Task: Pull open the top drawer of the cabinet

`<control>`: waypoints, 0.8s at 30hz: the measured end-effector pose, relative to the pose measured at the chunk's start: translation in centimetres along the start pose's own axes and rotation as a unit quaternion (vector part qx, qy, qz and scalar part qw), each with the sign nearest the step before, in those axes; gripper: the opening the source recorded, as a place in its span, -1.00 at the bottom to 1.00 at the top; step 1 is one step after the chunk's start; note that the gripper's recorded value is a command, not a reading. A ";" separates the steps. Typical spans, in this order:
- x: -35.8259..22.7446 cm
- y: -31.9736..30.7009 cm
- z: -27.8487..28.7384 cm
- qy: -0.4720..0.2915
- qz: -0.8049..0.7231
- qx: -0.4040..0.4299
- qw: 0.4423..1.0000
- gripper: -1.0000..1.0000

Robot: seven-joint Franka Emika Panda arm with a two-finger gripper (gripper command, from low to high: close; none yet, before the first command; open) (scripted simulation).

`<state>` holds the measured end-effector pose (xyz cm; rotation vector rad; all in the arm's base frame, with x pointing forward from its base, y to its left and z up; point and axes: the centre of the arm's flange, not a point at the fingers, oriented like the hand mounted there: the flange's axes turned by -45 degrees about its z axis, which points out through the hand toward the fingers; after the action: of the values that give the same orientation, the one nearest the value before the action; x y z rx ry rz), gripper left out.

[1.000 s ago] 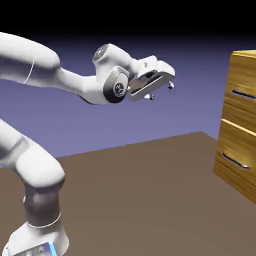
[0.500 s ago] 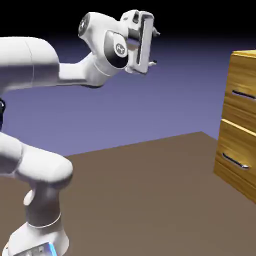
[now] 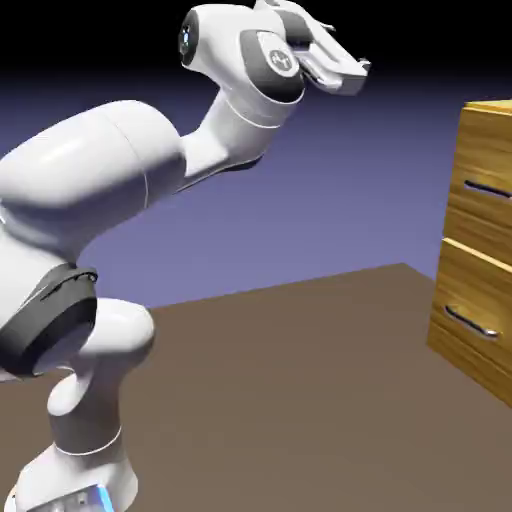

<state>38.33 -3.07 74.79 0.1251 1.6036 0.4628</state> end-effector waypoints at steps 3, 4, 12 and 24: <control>-0.3 -1.8 1.5 -0.015 -0.078 0.005 0.997 0.00; -0.4 -2.5 2.1 -0.020 -0.104 0.007 0.994 0.00; 1.3 -7.3 8.3 -0.036 -0.308 0.040 0.950 0.00; 10.6 -12.1 20.9 0.000 -0.602 0.091 0.793 0.00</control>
<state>60.07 -5.75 60.08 -0.7353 1.3995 -0.6934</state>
